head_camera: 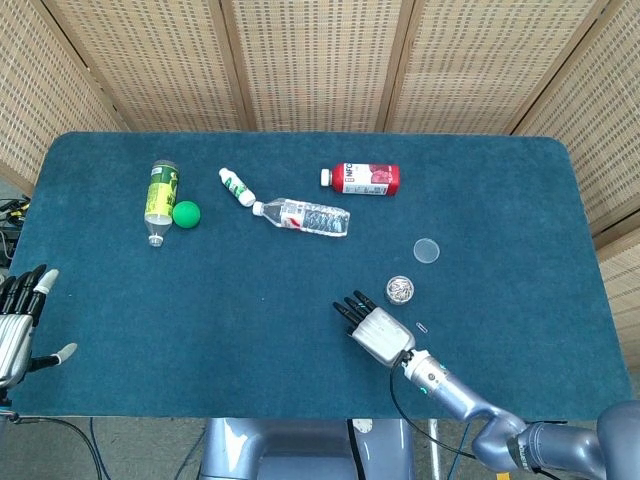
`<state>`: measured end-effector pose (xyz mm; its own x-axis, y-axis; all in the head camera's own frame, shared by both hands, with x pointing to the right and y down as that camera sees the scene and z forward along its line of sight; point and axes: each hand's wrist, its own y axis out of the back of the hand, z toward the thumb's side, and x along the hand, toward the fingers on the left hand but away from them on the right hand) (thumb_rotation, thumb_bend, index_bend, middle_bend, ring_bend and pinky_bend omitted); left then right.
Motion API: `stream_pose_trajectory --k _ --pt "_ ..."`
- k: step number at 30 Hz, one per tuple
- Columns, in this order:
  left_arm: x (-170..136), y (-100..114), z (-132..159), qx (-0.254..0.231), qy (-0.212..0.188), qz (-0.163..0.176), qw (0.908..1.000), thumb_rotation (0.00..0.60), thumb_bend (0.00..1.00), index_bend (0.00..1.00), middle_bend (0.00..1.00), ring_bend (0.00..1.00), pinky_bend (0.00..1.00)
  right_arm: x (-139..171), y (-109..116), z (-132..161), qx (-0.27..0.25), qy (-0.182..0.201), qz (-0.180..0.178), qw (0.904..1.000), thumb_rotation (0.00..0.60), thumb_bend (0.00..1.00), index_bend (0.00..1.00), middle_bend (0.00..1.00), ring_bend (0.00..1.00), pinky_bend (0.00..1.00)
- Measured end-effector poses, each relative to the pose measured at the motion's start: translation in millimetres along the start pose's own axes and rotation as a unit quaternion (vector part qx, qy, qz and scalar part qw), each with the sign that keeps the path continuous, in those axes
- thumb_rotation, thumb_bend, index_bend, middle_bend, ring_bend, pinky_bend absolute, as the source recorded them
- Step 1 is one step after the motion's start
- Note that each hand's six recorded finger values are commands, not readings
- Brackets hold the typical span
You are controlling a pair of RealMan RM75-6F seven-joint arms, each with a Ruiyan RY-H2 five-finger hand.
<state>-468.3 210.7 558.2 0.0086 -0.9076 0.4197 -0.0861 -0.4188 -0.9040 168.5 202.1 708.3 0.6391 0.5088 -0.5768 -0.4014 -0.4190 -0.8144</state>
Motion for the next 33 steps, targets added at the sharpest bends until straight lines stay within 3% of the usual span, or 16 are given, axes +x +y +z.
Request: stream_pose_trajectory --k 24,25,29,33 --pt "-0.2 -3.3 2.4 0.006 -0.002 -0.002 1.0 0.6 0.0 0.0 0.0 0.0 0.0 36.8 -21.2 -24.4 0.022 -0.013 0.032 0.9992 0.6 0.8 0.54 0.0 0.0 0.04" --pt "-0.3 -3.4 2.3 0.007 -0.002 -0.002 1.0 0.6 0.0 0.0 0.0 0.0 0.0 37.6 -20.3 -24.4 0.024 -0.013 0.029 0.9992 0.6 0.74 0.54 0.0 0.0 0.04" --pt "-0.5 -3.1 2.4 0.007 -0.001 0.0 1.0 0.6 0.0 0.0 0.0 0.0 0.0 39.6 -11.7 -26.9 0.02 -0.022 0.005 0.9995 0.6 0.31 0.53 0.0 0.0 0.04" --pt "-0.9 -3.9 3.4 0.007 -0.003 -0.002 1.0 0.6 0.0 0.0 0.0 0.0 0.0 40.4 0.3 -33.7 -0.055 -0.057 -0.021 0.9967 0.6 0.19 0.53 0.0 0.0 0.04"
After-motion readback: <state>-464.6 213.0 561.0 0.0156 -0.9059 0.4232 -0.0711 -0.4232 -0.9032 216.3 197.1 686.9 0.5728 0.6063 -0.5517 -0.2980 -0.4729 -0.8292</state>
